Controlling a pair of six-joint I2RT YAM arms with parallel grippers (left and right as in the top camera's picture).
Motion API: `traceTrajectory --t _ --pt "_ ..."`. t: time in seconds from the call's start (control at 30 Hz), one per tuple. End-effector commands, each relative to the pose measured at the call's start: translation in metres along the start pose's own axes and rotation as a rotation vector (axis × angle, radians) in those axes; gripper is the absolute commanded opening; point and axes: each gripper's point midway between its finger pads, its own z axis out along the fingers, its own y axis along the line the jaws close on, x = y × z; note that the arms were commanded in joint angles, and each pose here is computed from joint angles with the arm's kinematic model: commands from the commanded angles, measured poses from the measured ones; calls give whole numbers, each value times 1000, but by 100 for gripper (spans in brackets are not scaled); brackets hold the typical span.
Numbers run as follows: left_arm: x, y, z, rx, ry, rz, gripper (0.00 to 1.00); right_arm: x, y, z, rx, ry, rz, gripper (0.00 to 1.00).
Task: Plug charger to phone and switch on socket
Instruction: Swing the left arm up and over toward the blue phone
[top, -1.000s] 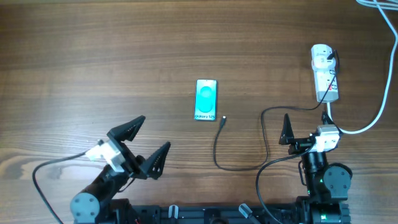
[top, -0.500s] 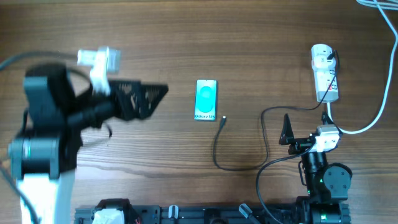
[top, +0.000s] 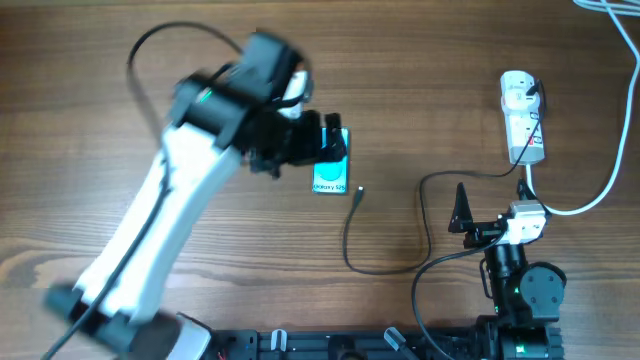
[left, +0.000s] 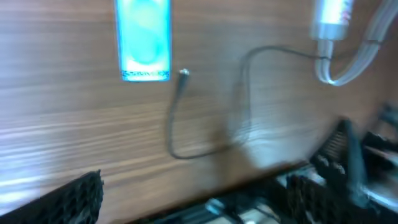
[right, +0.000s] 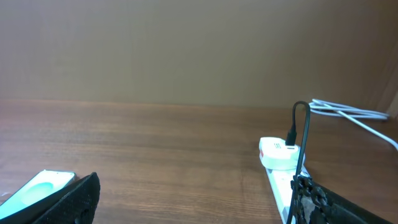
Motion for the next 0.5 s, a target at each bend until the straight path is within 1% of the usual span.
traceTrajectory --t 0.0,0.07,0.2,0.3,0.37,0.47 --pt "-32 20 8 -319 -61 -51 99 -1 0 0 4 -8 0 100" --pt "-35 22 31 -379 2 -48 100 -1 0 0 4 -8 1 100" --pt "-44 25 70 -410 47 -52 100 -1 0 0 4 -8 0 100" --pt "-49 19 82 -377 47 -54 100 -1 0 0 4 -8 0 100" --pt "-49 8 87 -313 58 -56 100 -1 0 0 4 -8 0 100" --pt "-57 -4 93 -280 29 24 100 -1 0 0 4 -8 0 100"
